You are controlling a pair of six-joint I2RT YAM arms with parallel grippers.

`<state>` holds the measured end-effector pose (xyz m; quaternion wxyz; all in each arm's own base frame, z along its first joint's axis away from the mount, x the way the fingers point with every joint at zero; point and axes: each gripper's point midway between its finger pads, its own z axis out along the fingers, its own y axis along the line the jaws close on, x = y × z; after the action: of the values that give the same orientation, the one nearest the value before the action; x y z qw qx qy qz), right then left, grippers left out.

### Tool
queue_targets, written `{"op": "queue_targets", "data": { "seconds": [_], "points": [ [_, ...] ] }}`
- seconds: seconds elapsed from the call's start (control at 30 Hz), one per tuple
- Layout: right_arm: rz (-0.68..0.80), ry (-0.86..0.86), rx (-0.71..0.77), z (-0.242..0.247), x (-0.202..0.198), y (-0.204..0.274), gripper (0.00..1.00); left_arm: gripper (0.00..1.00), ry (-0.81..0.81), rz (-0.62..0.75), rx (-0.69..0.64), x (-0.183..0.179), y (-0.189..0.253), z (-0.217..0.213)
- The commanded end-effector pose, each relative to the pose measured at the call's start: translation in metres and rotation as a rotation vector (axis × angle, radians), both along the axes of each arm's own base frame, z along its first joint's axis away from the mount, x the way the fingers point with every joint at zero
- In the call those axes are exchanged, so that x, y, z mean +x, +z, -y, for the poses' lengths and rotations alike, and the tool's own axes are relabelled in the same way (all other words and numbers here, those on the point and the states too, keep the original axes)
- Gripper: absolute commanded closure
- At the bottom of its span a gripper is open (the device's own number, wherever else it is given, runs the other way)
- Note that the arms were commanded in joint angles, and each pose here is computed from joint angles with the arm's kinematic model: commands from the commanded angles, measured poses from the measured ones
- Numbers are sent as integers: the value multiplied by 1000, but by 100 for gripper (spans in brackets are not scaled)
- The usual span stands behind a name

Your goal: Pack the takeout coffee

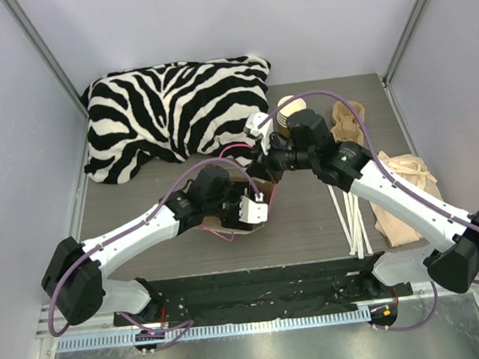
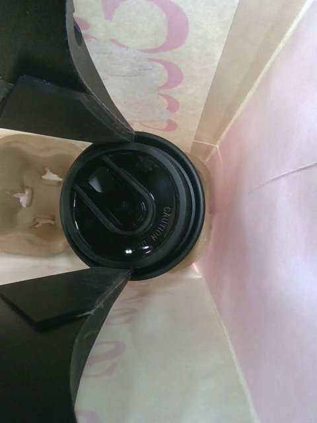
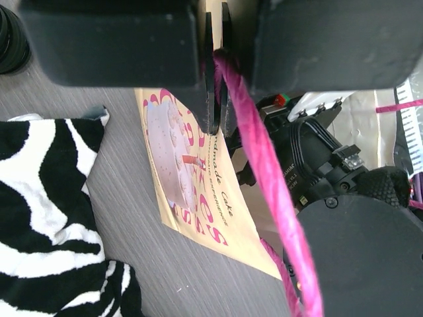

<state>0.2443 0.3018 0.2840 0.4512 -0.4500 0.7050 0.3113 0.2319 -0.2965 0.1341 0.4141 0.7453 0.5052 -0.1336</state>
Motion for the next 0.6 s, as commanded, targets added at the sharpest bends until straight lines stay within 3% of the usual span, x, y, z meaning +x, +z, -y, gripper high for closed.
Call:
{"op": "queue_targets", "data": {
  "seconds": [0.0,0.33,0.57],
  "points": [
    [-21,54,75,-5,1,27,99,100,36,-129,60,4,-16,-5],
    [-139,49,53,-1,23,10,99,100,128,-351,211,20,-39,-15],
    [-178,42,46,1,32,3,99,100,199,-442,241,43,-55,-22]
  ]
}}
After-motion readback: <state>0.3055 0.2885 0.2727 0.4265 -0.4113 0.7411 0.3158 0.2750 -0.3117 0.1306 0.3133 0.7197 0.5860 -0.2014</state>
